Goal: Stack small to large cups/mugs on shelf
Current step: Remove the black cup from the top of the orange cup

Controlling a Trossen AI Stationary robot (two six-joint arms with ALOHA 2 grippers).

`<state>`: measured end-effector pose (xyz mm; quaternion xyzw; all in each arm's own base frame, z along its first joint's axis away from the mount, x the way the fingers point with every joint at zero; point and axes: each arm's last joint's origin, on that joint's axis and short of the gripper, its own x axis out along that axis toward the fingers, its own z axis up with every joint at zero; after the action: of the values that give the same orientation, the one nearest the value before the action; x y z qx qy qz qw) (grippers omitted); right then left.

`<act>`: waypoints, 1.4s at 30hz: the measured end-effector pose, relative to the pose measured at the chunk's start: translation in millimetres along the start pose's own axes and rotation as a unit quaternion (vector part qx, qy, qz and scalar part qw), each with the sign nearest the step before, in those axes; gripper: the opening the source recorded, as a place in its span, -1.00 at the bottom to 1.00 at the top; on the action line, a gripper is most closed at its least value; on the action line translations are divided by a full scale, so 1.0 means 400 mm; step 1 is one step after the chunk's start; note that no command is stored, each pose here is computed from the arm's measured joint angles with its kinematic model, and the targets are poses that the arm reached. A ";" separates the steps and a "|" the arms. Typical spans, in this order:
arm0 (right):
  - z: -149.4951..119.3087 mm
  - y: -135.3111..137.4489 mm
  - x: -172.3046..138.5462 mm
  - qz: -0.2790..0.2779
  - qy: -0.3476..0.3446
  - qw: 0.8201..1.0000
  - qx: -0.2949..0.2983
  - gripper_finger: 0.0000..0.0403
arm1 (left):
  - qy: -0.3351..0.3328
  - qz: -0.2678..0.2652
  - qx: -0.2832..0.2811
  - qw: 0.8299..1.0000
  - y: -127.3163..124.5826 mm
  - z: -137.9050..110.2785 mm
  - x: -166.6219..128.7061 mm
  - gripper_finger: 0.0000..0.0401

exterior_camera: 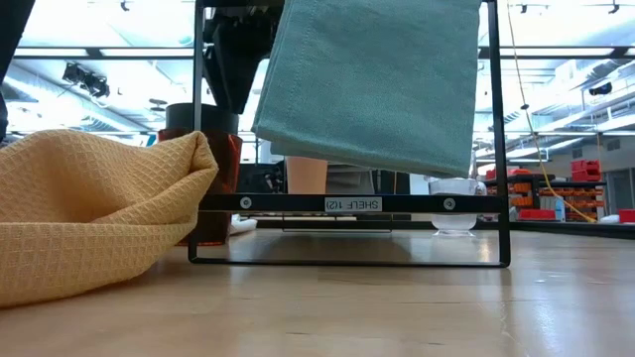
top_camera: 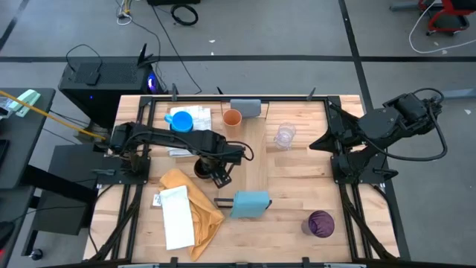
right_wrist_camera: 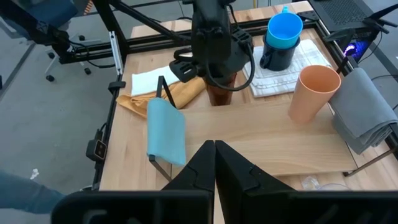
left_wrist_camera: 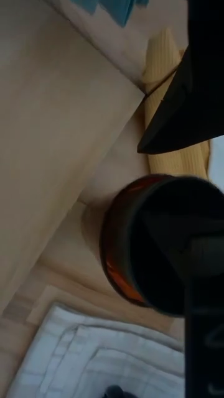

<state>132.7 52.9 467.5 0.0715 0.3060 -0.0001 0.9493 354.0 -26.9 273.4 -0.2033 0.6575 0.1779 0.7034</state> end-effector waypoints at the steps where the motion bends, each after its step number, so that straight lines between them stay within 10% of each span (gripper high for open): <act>1: 0.000 0.000 0.000 0.000 0.000 1.000 0.000 -0.93 | -0.002 0.001 0.000 1.000 0.000 0.001 0.000 -0.21; 18: 0.000 0.000 0.000 0.000 -0.001 1.000 0.001 -0.94 | -0.007 0.014 0.001 1.000 0.001 0.001 0.002 -0.95; 42: 0.000 0.000 0.000 0.000 0.000 1.000 -0.005 -0.94 | 0.010 0.042 0.000 0.999 0.002 -0.027 -0.011 -0.97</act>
<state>132.7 52.9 467.6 0.0665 0.3056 0.0016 0.9498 344.0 -32.0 277.3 -0.1776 0.6725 0.2052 0.6886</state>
